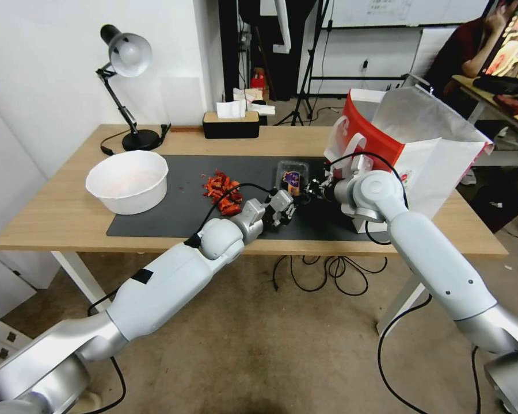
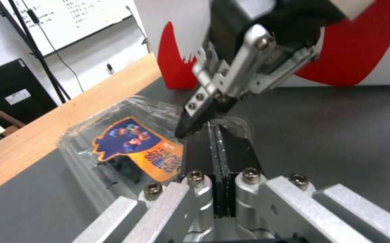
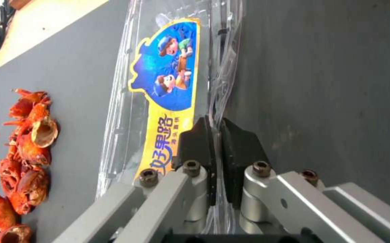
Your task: Close the disposable takeout box, then place it into the delivery bag.
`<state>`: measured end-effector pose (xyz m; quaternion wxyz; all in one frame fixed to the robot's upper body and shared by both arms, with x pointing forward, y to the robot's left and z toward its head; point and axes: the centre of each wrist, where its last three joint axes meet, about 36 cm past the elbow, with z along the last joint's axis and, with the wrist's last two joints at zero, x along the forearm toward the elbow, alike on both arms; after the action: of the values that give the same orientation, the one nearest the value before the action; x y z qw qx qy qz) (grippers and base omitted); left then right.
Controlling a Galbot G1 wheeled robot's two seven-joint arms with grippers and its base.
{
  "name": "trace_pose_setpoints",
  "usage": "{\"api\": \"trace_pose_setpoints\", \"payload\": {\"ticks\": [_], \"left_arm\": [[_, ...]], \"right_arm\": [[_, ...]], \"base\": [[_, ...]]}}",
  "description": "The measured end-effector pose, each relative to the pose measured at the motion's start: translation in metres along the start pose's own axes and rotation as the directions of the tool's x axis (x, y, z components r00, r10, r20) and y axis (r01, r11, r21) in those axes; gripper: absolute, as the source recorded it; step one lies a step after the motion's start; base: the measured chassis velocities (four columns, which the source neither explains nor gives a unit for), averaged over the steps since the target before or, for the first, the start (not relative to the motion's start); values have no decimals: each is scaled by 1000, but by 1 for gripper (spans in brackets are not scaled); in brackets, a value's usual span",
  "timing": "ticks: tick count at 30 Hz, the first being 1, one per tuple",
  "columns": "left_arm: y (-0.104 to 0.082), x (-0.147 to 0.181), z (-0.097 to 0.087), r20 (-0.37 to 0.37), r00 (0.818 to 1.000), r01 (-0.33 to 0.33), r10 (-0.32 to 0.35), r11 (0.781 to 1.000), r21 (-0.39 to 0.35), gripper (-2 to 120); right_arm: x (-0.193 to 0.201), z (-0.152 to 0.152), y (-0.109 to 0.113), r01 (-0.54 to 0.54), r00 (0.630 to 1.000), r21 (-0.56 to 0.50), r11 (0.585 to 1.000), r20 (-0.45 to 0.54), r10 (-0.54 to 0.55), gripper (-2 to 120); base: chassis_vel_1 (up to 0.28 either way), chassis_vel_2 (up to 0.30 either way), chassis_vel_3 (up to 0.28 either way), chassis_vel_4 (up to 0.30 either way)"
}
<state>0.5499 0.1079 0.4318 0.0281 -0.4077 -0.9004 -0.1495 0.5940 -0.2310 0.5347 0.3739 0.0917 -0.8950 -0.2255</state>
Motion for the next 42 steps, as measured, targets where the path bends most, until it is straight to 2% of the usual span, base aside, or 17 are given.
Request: {"api": "trace_pose_setpoints", "payload": {"ticks": [5, 11, 17, 22, 25, 30, 33, 34, 40, 42], "left_arm": [[4, 11, -3, -8, 1000, -8, 8, 1000, -8, 0], [8, 42, 4, -26, 1000, -13, 13, 1000, -11, 0], [6, 82, 8, 2, 999, 33, -33, 999, 30, 0], [2, 102, 10, 30, 997, 72, -74, 995, 66, 0], [-4, 121, 12, 87, 987, 127, -138, 985, 116, 0], [-10, 133, 15, 121, 977, 161, -178, 976, 145, 0], [-20, 146, 17, 157, 958, 210, -242, 958, 194, 0], [-20, 146, 17, 157, 958, 210, -242, 958, 194, 0], [-50, 161, 24, 169, 941, 245, -293, 935, 257, 0], [-55, 165, 25, 168, 938, 252, -303, 929, 272, 4]], "right_arm": [[1, 0, 1, 3, 1000, 1, 1000, 4, -3, 2], [4, 1, 5, 8, 1000, 6, 1000, 11, -8, 2], [9, 1, 6, 16, 1000, 6, 1000, 23, -16, 2], [12, 2, 7, 21, 999, 7, 1000, 27, -21, 2], [15, 3, 6, 23, 999, 6, 1000, 32, -23, 2], [18, 3, 7, 27, 999, 11, 1000, 39, -28, 2], [24, 4, 8, 35, 998, 11, 999, 49, -36, 2], [24, 4, 8, 35, 998, 11, 999, 49, -36, 2], [33, 6, 4, 46, 997, 6, 999, 66, -47, 2], [36, 7, 3, 54, 996, 4, 999, 72, -54, 2]], "base": [[0, 0, 0, 0], [0, 0, 0, 0], [0, 0, 0, 0], [0, 0, 0, 0], [0, 0, 0, 0], [0, 0, 0, 0], [0, 0, 0, 0], [0, 0, 0, 0], [0, 0, 0, 0], [0, 0, 0, 0]]}}
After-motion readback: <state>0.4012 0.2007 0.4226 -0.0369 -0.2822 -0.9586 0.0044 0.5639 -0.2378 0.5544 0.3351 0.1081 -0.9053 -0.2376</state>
